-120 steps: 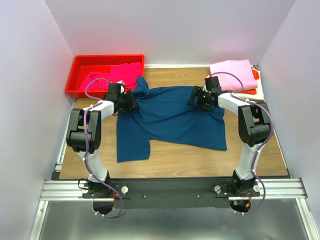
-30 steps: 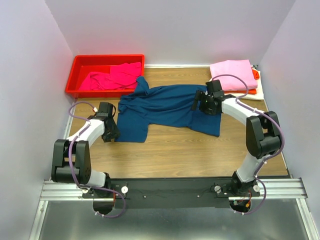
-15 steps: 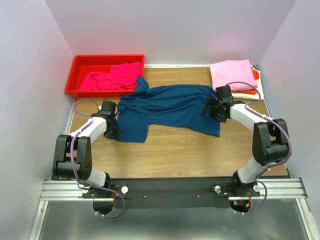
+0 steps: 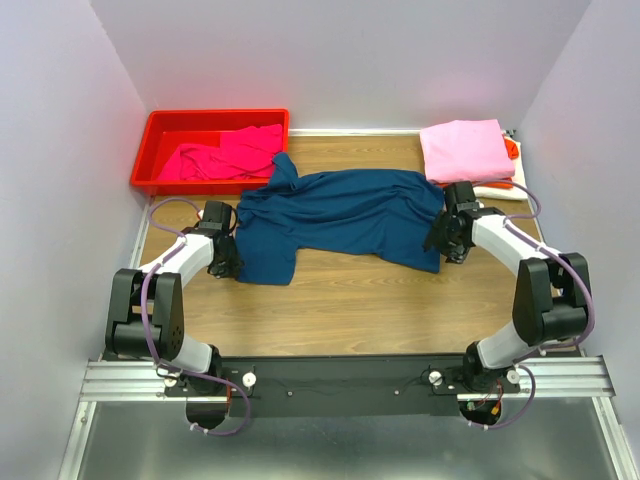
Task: Fold and stack the t-shirts
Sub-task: Flatten the tshirt out
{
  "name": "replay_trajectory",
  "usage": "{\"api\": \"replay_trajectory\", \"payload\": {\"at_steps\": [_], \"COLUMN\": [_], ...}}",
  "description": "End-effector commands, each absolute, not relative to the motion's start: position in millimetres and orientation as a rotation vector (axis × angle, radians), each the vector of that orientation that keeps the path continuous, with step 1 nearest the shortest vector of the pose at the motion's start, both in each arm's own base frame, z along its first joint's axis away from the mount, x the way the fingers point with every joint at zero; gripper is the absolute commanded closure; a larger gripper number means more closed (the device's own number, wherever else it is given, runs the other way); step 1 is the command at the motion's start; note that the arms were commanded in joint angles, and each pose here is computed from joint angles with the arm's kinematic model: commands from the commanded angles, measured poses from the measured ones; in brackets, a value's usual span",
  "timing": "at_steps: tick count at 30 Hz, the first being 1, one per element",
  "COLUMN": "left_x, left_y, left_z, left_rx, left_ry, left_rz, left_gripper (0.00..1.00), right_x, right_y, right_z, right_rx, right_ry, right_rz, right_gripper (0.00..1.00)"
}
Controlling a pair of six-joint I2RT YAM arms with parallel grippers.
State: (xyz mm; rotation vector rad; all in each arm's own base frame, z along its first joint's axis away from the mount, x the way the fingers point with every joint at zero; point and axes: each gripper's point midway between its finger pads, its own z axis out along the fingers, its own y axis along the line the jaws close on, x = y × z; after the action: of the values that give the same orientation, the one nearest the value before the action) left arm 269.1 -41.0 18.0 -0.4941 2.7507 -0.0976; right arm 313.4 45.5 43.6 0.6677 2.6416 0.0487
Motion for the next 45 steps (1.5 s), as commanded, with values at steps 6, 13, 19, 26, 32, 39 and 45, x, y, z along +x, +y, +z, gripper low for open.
{"api": "replay_trajectory", "payload": {"at_steps": [6, 13, 19, 26, 32, 39, 45], "left_x": [256, 256, 258, 259, 277, 303, 290], "left_y": [-51, -52, -52, -52, -58, -60, -58], "left_z": [8, 7, 11, 11, 38, 115, 164], "left_rx": [-0.460, -0.452, -0.451, -0.449, -0.433, -0.518, -0.594], "left_ry": [2.809, 2.810, 2.798, 2.795, 2.689, 2.452, 2.288], "left_rz": [-0.157, -0.167, -0.162, -0.170, -0.230, -0.304, -0.370], "left_gripper": [1.00, 1.00, 1.00, 1.00, 1.00, 1.00, 1.00], "right_x": [290, 279, 274, 261, 258, 234, 209], "right_y": [45, 47, 49, 48, 49, 68, 63], "right_z": [26, 15, 7, -5, 2, 23, 37], "right_rx": [0.704, 0.700, 0.694, 0.690, 0.656, 0.632, 0.612], "right_ry": [2.758, 2.818, 2.858, 2.913, 2.935, 3.017, 3.084], "right_rz": [0.021, 0.019, 0.025, 0.005, 0.019, 0.179, 0.132], "right_gripper": [0.47, 0.56, 0.59, 0.75, 0.96, 1.00, 1.00]}}
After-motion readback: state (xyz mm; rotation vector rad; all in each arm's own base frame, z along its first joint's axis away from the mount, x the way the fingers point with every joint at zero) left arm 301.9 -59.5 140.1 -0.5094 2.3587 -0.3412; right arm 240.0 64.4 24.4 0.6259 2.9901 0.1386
